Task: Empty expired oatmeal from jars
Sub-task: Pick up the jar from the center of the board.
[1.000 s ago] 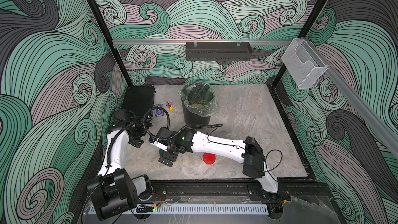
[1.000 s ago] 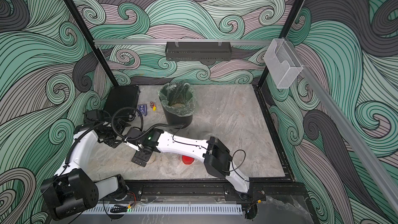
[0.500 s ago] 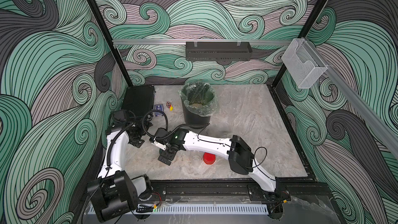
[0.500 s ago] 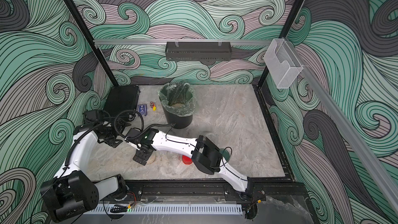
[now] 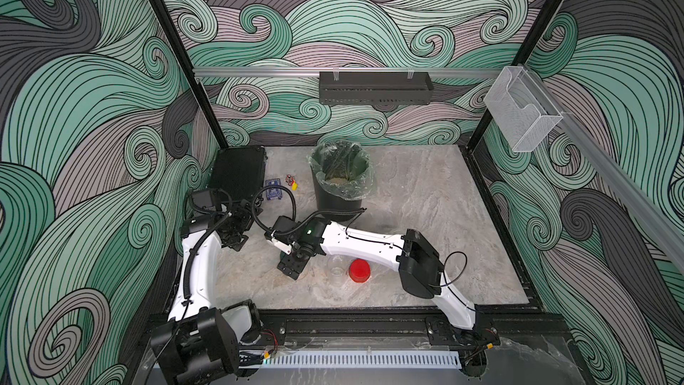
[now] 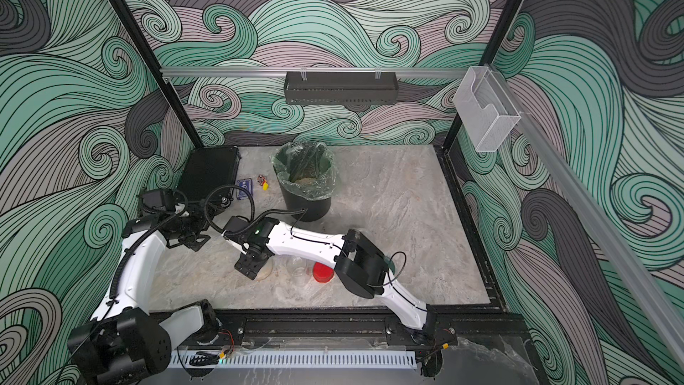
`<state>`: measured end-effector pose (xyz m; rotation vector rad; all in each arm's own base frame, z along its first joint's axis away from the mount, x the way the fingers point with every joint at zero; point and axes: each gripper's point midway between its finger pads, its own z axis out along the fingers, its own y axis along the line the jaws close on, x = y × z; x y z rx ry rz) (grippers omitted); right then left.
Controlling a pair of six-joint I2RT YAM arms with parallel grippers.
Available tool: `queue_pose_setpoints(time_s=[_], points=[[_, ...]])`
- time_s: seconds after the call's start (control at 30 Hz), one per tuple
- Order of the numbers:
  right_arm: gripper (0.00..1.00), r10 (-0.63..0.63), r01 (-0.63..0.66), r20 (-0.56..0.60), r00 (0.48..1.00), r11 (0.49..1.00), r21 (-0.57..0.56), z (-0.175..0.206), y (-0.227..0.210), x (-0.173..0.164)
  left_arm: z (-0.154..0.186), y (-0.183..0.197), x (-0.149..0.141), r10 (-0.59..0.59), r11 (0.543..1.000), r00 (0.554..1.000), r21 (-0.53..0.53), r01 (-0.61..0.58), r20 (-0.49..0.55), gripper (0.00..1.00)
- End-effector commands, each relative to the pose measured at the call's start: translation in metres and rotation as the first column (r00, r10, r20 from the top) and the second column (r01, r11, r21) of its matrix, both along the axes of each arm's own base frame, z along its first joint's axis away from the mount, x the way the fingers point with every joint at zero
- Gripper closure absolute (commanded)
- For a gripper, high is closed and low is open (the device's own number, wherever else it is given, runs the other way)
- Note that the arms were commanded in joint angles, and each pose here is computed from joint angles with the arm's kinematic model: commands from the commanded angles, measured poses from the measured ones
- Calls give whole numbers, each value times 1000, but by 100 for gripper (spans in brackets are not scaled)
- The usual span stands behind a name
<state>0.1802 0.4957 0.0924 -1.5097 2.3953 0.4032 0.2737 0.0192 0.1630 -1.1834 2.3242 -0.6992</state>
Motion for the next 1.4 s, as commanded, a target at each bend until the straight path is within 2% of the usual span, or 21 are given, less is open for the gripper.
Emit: queue_pose_setpoints(time_s=[0.0, 0.07, 0.23, 0.37, 0.47, 0.57, 0.63, 0.73, 0.87, 0.97, 1.03, 1.07, 1.2, 1.27, 1.37], points=[[41, -72, 72, -7, 997, 979, 190, 81, -7, 16, 28, -15, 11, -129, 989, 982, 88, 117, 139, 1], [42, -98, 102, -26, 995, 969, 227, 97, -19, 23, 39, -26, 12, -199, 974, 963, 149, 173, 181, 1], [44, -157, 176, -86, 984, 929, 325, 131, -52, 42, 61, -54, 10, -377, 899, 898, 323, 295, 229, 1], [45, -209, 239, -121, 970, 899, 366, 150, -81, 58, 81, -81, 6, -519, 820, 809, 427, 381, 276, 2], [45, -236, 267, -127, 963, 884, 384, 161, -104, 62, 86, -96, 0, -590, 765, 765, 481, 427, 259, 3], [45, -272, 306, -142, 952, 865, 397, 167, -126, 64, 90, -113, -10, -670, 703, 695, 522, 483, 261, 3], [45, -296, 336, -161, 942, 850, 406, 171, -138, 67, 94, -129, -15, -724, 661, 627, 546, 515, 286, 3], [45, -323, 365, -170, 931, 827, 427, 179, -156, 73, 99, -164, -19, -804, 587, 486, 591, 554, 342, 3], [45, -339, 392, -196, 920, 794, 465, 194, -175, 77, 98, -195, -32, -904, 425, 306, 684, 593, 297, 3], [44, -323, 390, -219, 921, 778, 492, 204, -181, 74, 102, -214, -48, -951, 296, 111, 752, 589, 287, 2], [44, -293, 383, -252, 922, 772, 506, 208, -180, 68, 106, -222, -56, -957, 244, 6, 796, 554, 289, 1], [44, -273, 377, -268, 924, 770, 515, 210, -179, 65, 109, -225, -58, -955, 235, -27, 811, 535, 295, 1], [45, -195, 363, -337, 921, 744, 561, 222, -169, 53, 104, -234, -55, -958, 192, -86, 838, 511, 272, 2], [45, -166, 360, -358, 919, 725, 587, 228, -164, 50, 99, -239, -54, -963, 162, -104, 843, 512, 249, 1], [45, -138, 355, -375, 917, 711, 607, 233, -160, 48, 102, -242, -52, -964, 163, -104, 850, 501, 246, 1]])
